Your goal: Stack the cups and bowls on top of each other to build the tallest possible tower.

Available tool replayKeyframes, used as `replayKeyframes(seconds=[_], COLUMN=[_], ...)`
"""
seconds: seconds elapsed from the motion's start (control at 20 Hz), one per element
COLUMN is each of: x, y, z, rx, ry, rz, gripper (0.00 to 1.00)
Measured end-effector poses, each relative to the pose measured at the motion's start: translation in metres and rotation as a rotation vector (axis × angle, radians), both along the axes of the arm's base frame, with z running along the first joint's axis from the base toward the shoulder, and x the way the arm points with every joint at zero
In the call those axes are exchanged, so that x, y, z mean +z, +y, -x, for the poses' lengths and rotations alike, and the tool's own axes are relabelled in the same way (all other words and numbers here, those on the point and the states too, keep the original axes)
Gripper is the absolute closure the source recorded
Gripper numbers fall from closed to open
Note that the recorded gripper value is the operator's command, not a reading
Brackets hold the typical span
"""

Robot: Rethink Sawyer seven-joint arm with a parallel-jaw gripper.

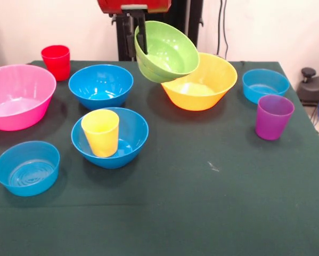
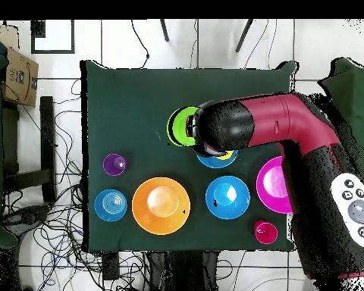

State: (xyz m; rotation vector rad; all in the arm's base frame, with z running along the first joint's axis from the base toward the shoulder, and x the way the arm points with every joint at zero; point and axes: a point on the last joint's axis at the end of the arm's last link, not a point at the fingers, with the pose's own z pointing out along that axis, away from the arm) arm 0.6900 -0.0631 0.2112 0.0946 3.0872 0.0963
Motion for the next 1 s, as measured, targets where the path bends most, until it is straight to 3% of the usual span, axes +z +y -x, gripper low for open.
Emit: replayKeyframes(seconds=[1.0], x=[0.029], y=[0.004], z=[-0.004], rx=[-0.022], ry=[-0.039], rz=[0.031], gripper=[1.0])
